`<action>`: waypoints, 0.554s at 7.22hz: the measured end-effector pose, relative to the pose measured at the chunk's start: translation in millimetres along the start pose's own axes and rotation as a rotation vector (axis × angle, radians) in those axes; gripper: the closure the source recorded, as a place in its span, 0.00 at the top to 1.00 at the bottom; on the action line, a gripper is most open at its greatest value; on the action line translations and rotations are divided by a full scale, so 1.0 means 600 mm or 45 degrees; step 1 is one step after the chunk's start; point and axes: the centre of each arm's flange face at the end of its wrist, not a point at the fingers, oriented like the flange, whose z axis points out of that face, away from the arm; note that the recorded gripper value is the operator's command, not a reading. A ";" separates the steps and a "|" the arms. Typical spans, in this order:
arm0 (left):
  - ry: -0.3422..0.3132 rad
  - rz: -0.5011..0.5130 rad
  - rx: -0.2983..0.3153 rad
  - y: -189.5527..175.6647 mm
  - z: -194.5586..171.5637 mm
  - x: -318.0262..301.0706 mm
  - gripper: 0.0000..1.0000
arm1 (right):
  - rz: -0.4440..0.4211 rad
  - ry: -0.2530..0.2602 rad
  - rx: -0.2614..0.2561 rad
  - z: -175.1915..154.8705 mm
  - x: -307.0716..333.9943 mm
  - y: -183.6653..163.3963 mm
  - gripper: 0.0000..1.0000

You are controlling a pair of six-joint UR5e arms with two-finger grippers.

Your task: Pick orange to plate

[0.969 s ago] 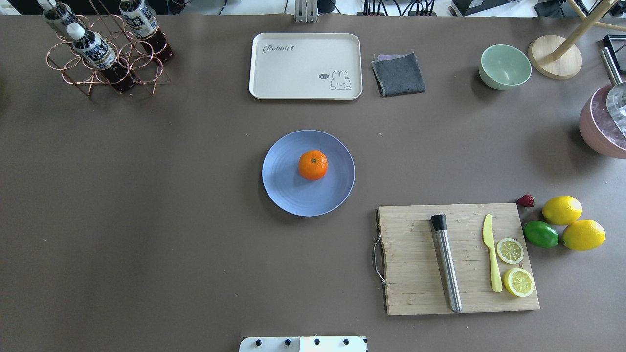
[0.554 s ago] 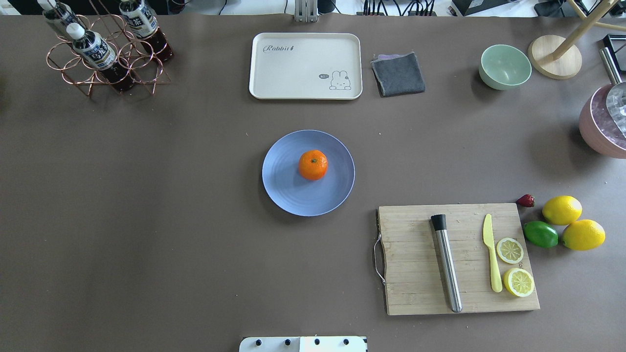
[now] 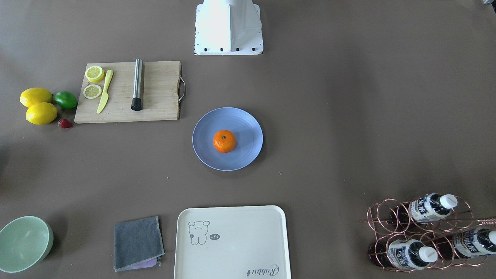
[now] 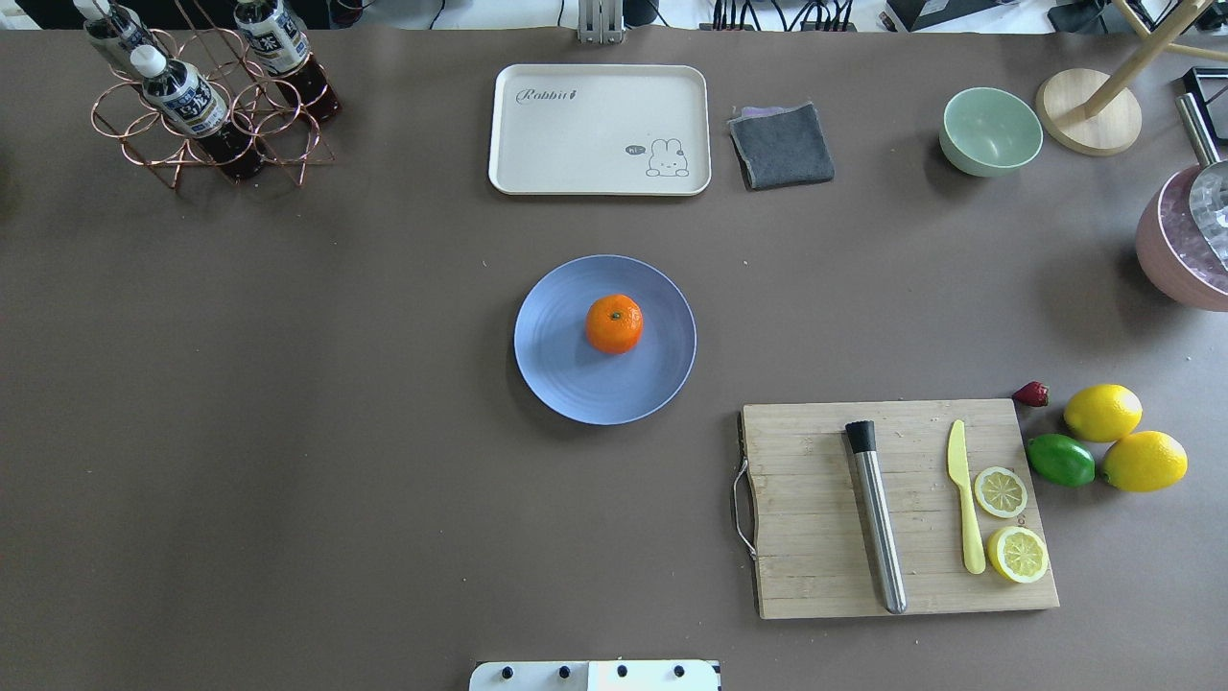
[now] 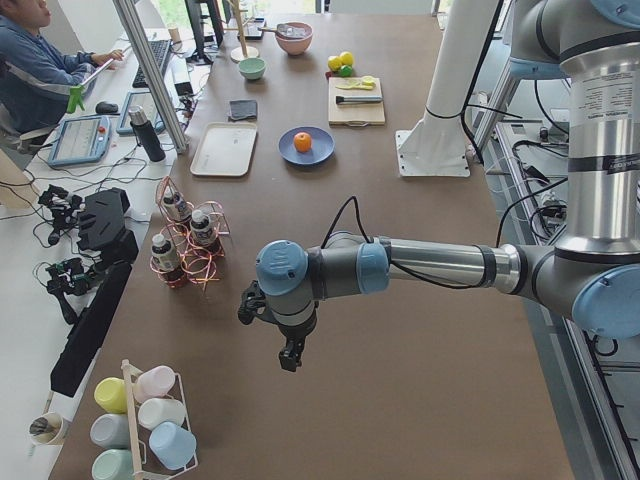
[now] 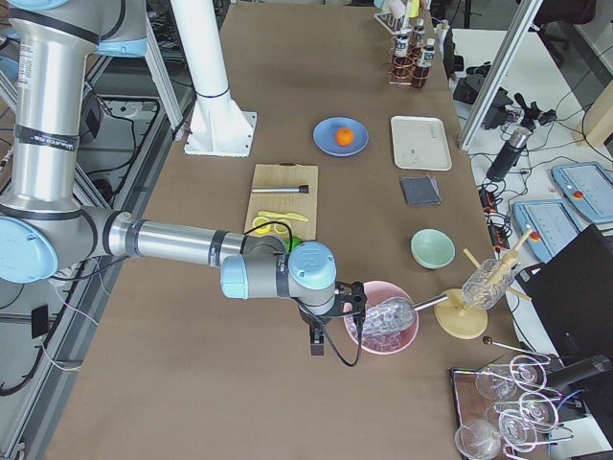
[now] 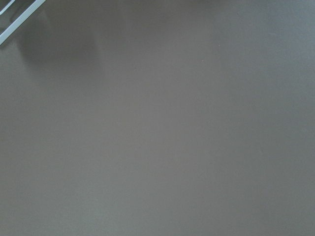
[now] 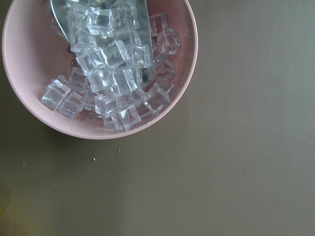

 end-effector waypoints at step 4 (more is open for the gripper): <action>0.005 -0.003 0.001 0.001 0.001 0.000 0.98 | -0.019 -0.005 0.014 0.001 -0.003 0.000 1.00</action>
